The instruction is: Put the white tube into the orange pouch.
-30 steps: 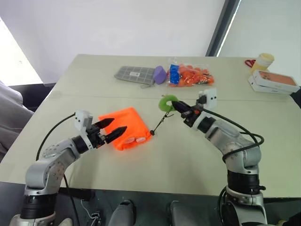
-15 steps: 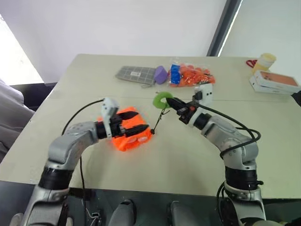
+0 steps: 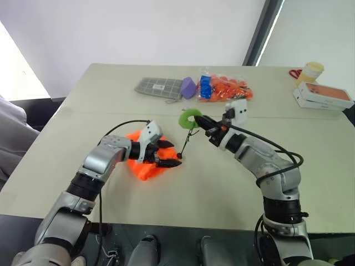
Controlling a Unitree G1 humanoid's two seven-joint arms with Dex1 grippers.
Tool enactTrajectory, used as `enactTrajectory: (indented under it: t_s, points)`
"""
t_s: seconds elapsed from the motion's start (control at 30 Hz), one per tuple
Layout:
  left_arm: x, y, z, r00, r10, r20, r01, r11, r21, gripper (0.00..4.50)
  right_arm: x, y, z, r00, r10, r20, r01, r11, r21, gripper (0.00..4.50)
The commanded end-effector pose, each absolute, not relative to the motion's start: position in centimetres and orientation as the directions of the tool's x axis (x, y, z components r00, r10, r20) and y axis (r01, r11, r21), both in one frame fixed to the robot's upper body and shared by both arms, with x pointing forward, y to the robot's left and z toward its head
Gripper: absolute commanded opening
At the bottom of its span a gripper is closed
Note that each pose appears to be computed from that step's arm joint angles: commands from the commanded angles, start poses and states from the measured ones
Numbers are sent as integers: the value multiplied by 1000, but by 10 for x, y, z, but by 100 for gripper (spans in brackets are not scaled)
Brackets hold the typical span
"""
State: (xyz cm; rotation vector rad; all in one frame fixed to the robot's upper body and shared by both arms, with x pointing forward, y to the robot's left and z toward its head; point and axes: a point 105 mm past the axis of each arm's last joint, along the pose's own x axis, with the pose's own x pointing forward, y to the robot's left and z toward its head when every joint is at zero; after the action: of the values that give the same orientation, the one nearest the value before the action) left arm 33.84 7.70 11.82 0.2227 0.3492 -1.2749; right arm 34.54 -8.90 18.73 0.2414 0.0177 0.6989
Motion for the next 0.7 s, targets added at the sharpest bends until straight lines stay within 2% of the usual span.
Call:
enactTrajectory:
  t_s: [0.03,0.2,0.3,0.4,0.7]
  points:
    - [339,74,123,245,-897,-368,963,268,-12,447,340,-87,204,755,642,130,-655,733,186,0]
    - [338,71,119,246,-892,-379,963,270,-11,447,342,-87,205,754,644,130,-657,732,182,0]
    - [338,71,118,249,-885,-393,962,272,-4,365,342,-86,205,752,646,131,-659,730,180,0]
    - [339,71,117,253,-881,-400,962,273,6,224,342,-85,205,749,649,131,-662,728,180,0]
    - [340,71,117,255,-878,-404,962,272,16,224,342,-84,205,748,652,129,-664,727,177,0]
